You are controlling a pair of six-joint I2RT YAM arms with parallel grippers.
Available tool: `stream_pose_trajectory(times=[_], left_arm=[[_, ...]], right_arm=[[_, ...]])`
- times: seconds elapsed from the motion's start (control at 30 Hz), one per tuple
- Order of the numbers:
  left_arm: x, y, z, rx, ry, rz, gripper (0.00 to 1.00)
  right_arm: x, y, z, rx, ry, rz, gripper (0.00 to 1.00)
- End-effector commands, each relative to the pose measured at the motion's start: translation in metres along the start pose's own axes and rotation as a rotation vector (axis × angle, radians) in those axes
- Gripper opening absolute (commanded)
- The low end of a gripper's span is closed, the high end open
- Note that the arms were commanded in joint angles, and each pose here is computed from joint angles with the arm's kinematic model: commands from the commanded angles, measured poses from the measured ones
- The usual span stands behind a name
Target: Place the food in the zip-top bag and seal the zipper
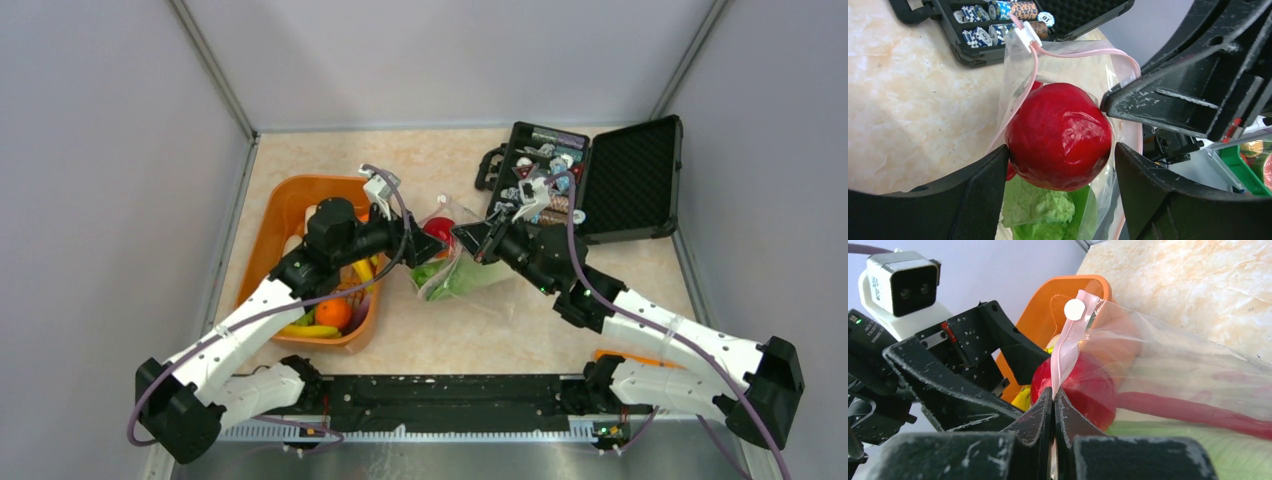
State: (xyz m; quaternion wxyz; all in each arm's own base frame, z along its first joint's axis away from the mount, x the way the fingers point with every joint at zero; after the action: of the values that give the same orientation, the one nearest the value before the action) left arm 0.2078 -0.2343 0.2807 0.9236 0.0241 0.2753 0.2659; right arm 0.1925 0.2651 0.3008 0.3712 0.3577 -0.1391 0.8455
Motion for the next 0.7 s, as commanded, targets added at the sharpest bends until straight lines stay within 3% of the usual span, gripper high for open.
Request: stream_pose_trajectory(times=[0.0, 0.33, 0.67], left_arm=[[-0.017, 0.007, 0.019, -0.055, -0.084, -0.076, 0.77], [-0.020, -0.001, 0.011, 0.014, -0.059, -0.132, 0.77], [-0.031, 0.019, 0.030, -0.046, -0.119, -0.101, 0.78]], right_arm=[[0.008, 0.002, 0.017, -0.066, -0.029, 0.035, 0.00], [0.007, 0.002, 0.018, -0.064, -0.028, 0.029, 0.00], [0.002, 0.002, 0.017, -0.069, -0.027, 0.010, 0.00]])
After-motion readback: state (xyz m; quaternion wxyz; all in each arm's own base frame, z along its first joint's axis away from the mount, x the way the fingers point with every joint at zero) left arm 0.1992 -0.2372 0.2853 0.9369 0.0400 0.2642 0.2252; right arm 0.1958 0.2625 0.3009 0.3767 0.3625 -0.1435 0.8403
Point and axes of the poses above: each gripper's point midway between its finger pads, its own y axis back along the fingers, its own x axis along the line the jaws close on, z = x × y, the point moved 5 cm from there along y, back along the fingers, and after that the axes turned 2 degrees about -y, right-handed, at the moved point
